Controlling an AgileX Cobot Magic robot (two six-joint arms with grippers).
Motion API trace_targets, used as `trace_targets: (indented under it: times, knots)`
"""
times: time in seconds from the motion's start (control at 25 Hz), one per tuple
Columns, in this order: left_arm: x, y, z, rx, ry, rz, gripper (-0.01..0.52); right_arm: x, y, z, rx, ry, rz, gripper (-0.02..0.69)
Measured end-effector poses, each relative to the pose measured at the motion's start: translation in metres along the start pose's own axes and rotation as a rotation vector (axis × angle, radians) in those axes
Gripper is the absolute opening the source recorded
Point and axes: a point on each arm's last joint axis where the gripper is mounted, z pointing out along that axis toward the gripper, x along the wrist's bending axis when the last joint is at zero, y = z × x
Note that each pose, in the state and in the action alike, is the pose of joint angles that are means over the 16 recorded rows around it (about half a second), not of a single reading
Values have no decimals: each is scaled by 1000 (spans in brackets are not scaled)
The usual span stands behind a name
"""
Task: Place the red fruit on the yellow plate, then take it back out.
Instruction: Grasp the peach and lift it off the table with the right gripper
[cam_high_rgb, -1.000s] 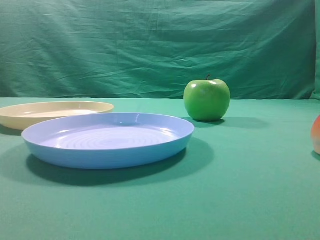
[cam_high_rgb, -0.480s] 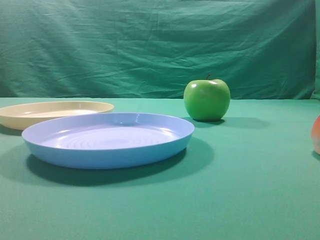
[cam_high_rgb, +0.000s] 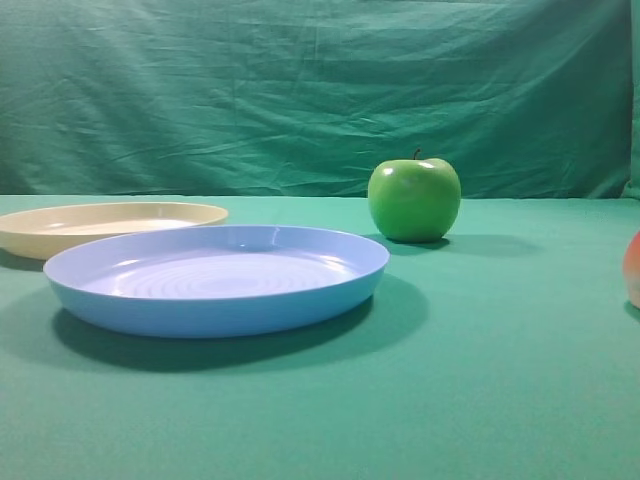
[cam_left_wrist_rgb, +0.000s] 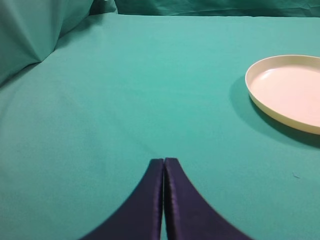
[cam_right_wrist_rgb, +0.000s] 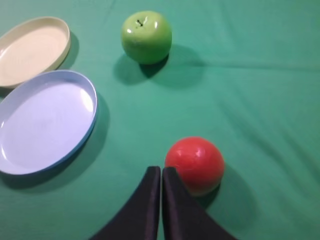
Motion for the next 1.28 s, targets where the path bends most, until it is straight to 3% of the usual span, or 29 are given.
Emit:
trace_targets:
  times: [0.44, 0.76, 0.92, 1.28]
  knots:
    - [0, 0, 0, 0, 0, 0, 0, -10, 13, 35, 231, 47, -142, 0]
    - [0, 0, 0, 0, 0, 0, 0, -16, 13, 61, 348, 4, -210, 40]
    - [0, 0, 0, 0, 0, 0, 0, -17, 13, 71, 366, -24, -238, 157]
    - [0, 0, 0, 0, 0, 0, 0, -20, 16, 78, 340, -59, -252, 523]
